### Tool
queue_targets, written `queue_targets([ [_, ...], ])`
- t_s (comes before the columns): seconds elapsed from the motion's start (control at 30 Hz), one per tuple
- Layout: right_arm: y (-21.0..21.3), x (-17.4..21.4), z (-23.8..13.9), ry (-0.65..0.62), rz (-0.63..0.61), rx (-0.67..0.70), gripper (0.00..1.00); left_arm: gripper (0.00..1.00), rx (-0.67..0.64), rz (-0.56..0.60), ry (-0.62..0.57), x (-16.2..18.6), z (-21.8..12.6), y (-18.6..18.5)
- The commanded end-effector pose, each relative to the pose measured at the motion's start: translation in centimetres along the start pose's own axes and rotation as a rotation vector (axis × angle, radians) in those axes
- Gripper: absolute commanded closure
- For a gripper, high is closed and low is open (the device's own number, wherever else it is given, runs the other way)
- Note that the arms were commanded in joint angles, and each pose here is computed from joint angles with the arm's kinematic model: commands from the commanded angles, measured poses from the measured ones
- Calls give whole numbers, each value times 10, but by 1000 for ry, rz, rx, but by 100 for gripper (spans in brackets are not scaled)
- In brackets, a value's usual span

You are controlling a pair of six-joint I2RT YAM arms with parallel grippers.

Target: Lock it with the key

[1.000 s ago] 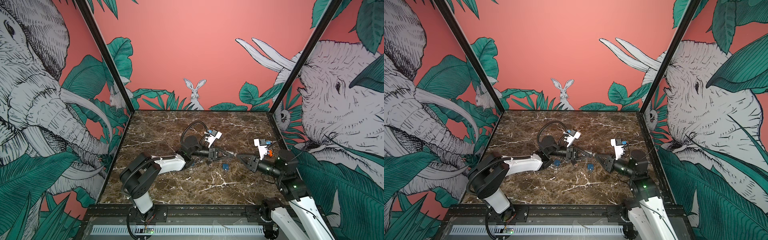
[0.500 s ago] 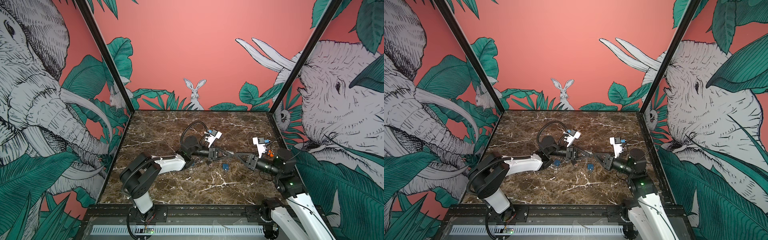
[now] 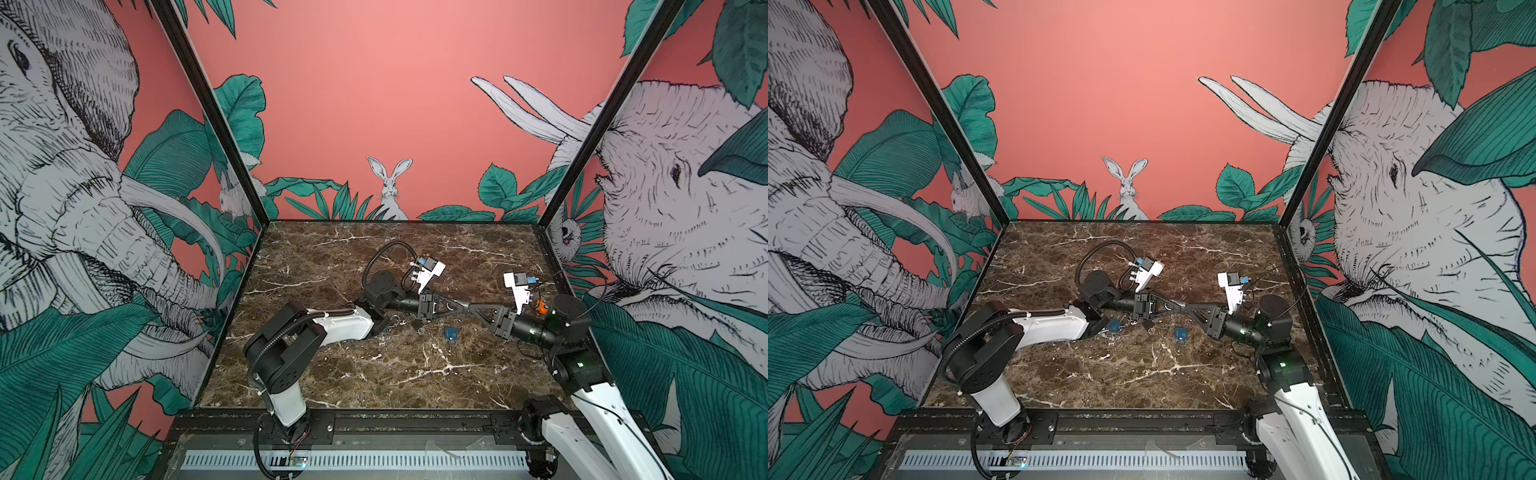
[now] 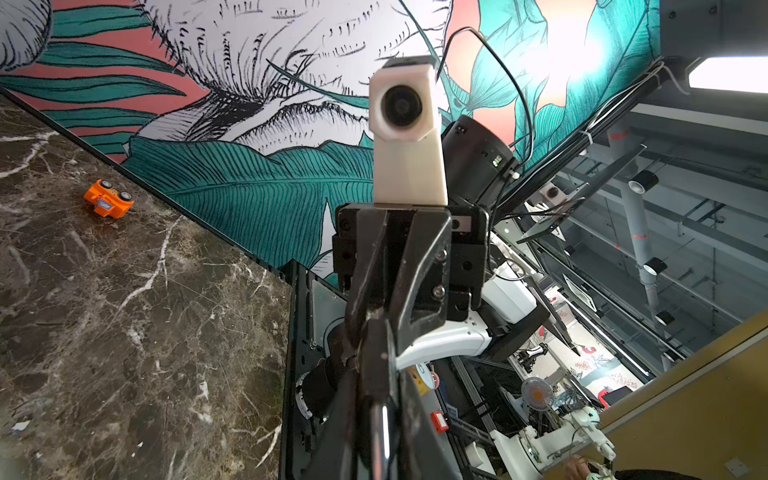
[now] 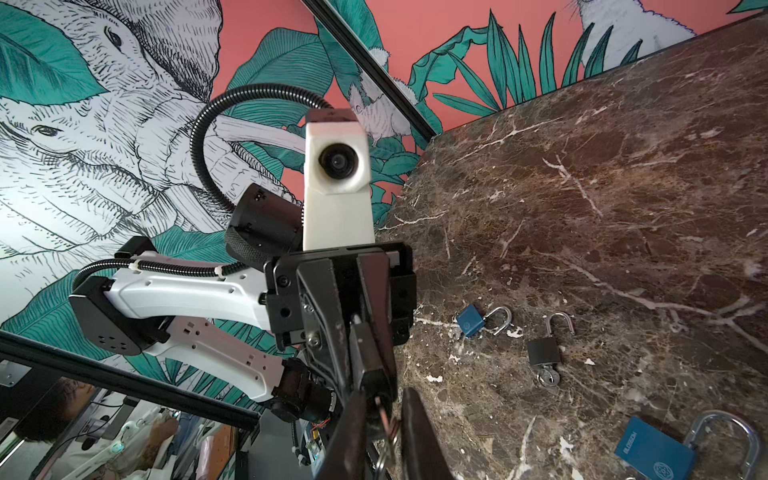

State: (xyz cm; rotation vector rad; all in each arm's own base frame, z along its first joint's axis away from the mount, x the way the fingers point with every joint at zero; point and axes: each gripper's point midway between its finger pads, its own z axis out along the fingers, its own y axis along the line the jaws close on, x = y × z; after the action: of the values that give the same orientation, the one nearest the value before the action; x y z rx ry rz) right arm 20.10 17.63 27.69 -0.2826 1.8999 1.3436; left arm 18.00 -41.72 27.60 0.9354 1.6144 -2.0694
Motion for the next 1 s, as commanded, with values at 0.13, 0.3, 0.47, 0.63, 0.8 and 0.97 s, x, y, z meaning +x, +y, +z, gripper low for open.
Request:
queue_targets([
  [0.13, 7, -4, 0, -24, -34, -41, 90, 100, 54, 72, -24, -12, 1, -17],
  [0.3, 9, -3, -1, -39, -23, -62, 100, 100, 39, 70, -41, -13, -2, -13],
  [0.47, 6, 0, -2, -44, -22, -56, 100, 100, 17, 60, -62, -18, -10, -6],
  [0.63, 7, 3, -3, -44, -18, -70, 100, 100, -24, 68, -112, -27, -27, 3],
  [0.8, 3, 5, -6, -44, -11, -46, 100, 100, -49, 67, -126, -30, -34, 9],
  [0.97, -22, 5, -14, -67, 12, 124, 100, 100, -335, -27, -44, -7, -42, 72],
])
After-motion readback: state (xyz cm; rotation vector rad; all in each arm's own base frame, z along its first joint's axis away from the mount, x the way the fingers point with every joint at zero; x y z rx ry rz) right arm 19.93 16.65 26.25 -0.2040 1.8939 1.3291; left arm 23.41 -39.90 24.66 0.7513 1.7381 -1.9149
